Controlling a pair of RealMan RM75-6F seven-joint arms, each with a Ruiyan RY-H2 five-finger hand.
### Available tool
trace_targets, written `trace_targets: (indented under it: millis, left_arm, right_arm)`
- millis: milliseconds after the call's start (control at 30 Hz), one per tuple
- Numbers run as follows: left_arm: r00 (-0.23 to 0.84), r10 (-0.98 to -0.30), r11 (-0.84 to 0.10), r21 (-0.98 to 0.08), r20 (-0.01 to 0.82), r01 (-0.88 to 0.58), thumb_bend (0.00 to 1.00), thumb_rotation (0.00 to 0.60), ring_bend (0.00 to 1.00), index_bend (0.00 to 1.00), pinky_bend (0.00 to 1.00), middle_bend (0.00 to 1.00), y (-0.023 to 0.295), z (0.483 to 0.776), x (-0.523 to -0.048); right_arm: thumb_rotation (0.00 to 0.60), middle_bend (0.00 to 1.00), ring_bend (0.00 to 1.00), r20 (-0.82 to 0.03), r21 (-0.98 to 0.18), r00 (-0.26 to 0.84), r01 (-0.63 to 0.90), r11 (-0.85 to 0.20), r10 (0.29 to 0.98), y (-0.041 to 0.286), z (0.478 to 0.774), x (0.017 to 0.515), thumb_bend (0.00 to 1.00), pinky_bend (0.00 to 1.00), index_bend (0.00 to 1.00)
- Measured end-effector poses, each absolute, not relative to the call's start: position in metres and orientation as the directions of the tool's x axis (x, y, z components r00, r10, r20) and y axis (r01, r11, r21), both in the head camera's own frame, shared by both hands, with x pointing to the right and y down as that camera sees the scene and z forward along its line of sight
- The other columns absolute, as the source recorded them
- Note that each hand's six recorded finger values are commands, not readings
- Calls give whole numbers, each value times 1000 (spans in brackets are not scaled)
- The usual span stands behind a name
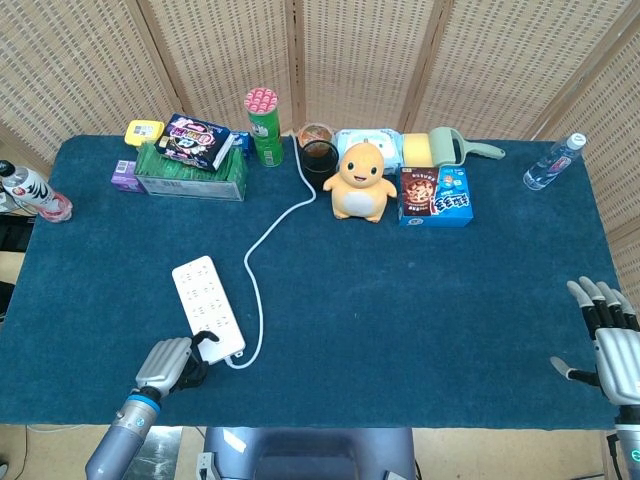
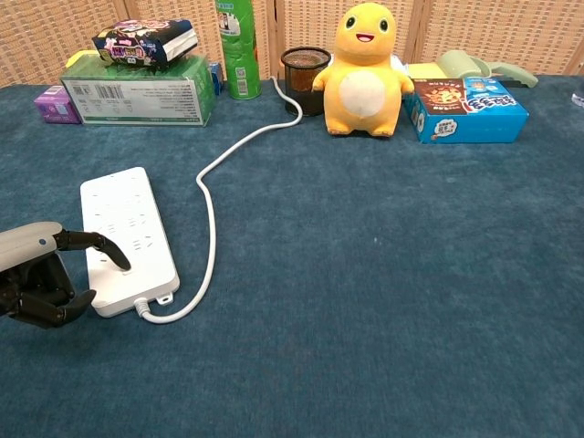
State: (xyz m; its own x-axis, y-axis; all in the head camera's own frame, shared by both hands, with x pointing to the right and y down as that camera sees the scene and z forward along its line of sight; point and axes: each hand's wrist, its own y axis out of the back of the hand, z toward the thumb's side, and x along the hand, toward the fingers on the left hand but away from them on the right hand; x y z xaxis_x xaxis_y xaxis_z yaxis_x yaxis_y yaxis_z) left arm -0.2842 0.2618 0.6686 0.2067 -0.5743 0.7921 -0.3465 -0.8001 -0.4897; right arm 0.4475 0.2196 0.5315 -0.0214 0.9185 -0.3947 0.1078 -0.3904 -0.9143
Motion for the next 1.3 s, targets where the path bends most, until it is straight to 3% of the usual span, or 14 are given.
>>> trace_targets:
  millis: [467, 733, 833, 867, 933, 967, 1033, 1067, 1167, 1300]
  left_arm:
    - [211, -568, -802, -477, 795, -360, 554, 600, 1000, 261, 1000, 1000, 262, 667, -284]
    - [219, -649, -742, -543, 729, -393, 512, 600, 1000, 261, 1000, 1000, 247, 631, -297]
    - [213, -687, -712, -583, 695, -393, 439, 600, 985, 251, 973, 996, 242, 616, -307]
    - [212, -699, -702, -596, 683, -391, 402, 600, 921, 204, 907, 950, 241, 612, -310]
    - [207, -728, -675, -631, 654, -383, 336, 600, 634, 74, 695, 684, 238, 602, -318]
    - [205, -740, -663, -646, 640, -378, 301, 600, 386, 6, 550, 399, 238, 598, -322]
    - [196, -769, -635, -686, 609, -355, 245, 600, 176, 0, 425, 102, 237, 588, -334]
    - [189, -781, -621, -708, 595, -337, 211, 600, 118, 0, 378, 28, 237, 584, -341]
    - [162, -827, -561, -778, 538, -282, 128, 600, 15, 0, 257, 0, 235, 570, -369]
    - [89, -883, -467, -842, 461, -271, 73, 600, 0, 0, 159, 0, 238, 552, -412]
  right_arm:
    - [600, 22, 5, -395, -915, -24, 106, -390, 919, 219, 532, 448, 0, 0, 36]
    - [600, 22, 5, -396, -914, -22, 105, -392, 918, 219, 532, 447, 0, 0, 36]
    - [600, 22, 5, -395, -914, -23, 106, -391, 918, 220, 532, 447, 0, 0, 36]
    - [600, 22, 5, -395, -914, -23, 106, -391, 918, 220, 531, 447, 0, 0, 36]
    - [600, 22, 5, -394, -915, -23, 106, -389, 919, 220, 531, 447, 0, 0, 36]
    - [600, 22, 5, -394, -915, -23, 106, -389, 919, 220, 531, 447, 0, 0, 36]
    - [600, 22, 5, -393, -915, -23, 105, -389, 919, 220, 531, 447, 0, 0, 36]
    - [600, 22, 5, -394, -915, -22, 104, -389, 919, 220, 531, 447, 0, 0, 36]
    - [600, 22, 5, -397, -914, -18, 100, -393, 918, 221, 532, 445, 0, 0, 36]
    - [600, 22, 5, -394, -915, -1, 88, -393, 919, 222, 532, 439, 0, 0, 36]
